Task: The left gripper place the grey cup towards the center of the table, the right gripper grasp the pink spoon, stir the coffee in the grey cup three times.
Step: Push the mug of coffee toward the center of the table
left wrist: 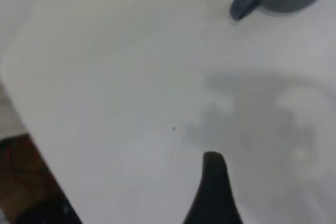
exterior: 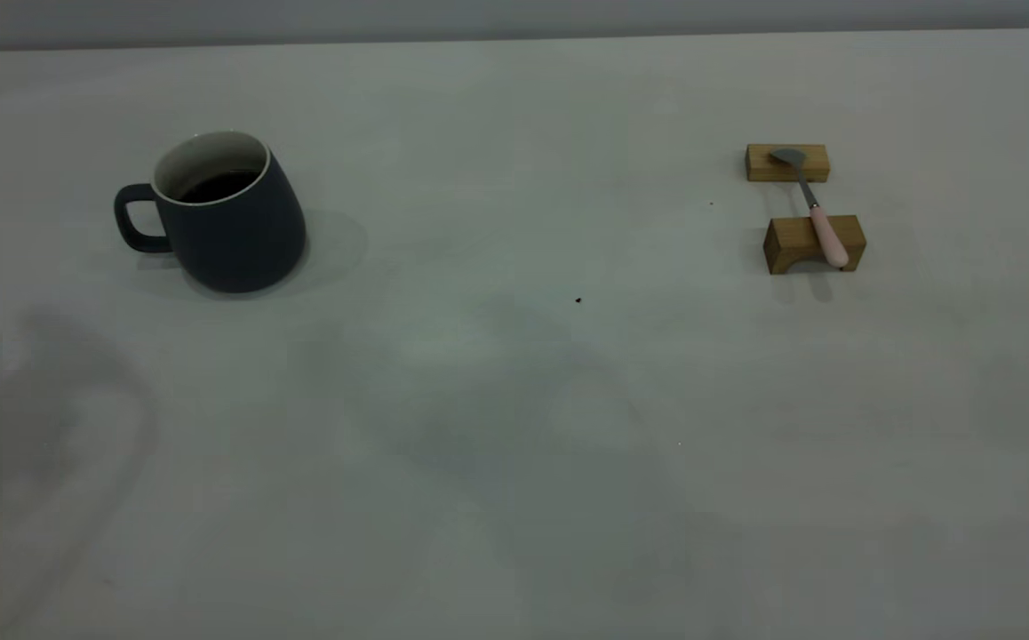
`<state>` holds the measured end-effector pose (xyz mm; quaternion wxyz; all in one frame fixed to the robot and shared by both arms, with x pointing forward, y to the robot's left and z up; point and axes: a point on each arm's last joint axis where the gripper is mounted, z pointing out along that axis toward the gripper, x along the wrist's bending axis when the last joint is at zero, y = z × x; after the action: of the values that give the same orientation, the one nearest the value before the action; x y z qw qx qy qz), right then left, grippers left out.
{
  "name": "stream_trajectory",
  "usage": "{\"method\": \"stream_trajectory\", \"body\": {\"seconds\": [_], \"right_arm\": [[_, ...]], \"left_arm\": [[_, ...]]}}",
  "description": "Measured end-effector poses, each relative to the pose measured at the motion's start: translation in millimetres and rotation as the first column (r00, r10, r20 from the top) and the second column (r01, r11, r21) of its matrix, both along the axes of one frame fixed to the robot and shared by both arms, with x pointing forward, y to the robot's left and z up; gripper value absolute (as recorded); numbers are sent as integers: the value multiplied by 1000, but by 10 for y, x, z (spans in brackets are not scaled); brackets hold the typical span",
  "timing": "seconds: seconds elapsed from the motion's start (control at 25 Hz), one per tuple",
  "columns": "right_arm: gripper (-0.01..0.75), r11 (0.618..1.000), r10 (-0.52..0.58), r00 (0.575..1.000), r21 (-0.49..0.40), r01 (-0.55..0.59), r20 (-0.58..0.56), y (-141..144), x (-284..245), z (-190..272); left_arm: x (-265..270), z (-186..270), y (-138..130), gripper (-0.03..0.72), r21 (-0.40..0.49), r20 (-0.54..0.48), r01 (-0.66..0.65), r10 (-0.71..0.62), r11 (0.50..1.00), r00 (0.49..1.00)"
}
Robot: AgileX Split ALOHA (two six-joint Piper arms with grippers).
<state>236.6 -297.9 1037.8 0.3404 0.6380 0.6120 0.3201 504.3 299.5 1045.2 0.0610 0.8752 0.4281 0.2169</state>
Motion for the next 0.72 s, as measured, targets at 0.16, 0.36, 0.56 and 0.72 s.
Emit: {"method": "stream_trajectory", "body": {"seconds": [0.16,0.36,0.56,0.72], "right_arm": [[511,1000,0,1000,0,0,0,0,0,0],[511,1000,0,1000,0,0,0,0,0,0],[511,1000,0,1000,0,0,0,0,0,0],[511,1000,0,1000,0,0,0,0,0,0]], "left_arm": [[392,-329,-48,676,16,-117,140,-138,990,984],[768,-754,-87,668,12,-227,257,-247,966,942],[1055,-1155,-132,666,6,-307,343,-325,939,895],[1235,-1411,-138,663,5,-344,400,-374,917,861]]}}
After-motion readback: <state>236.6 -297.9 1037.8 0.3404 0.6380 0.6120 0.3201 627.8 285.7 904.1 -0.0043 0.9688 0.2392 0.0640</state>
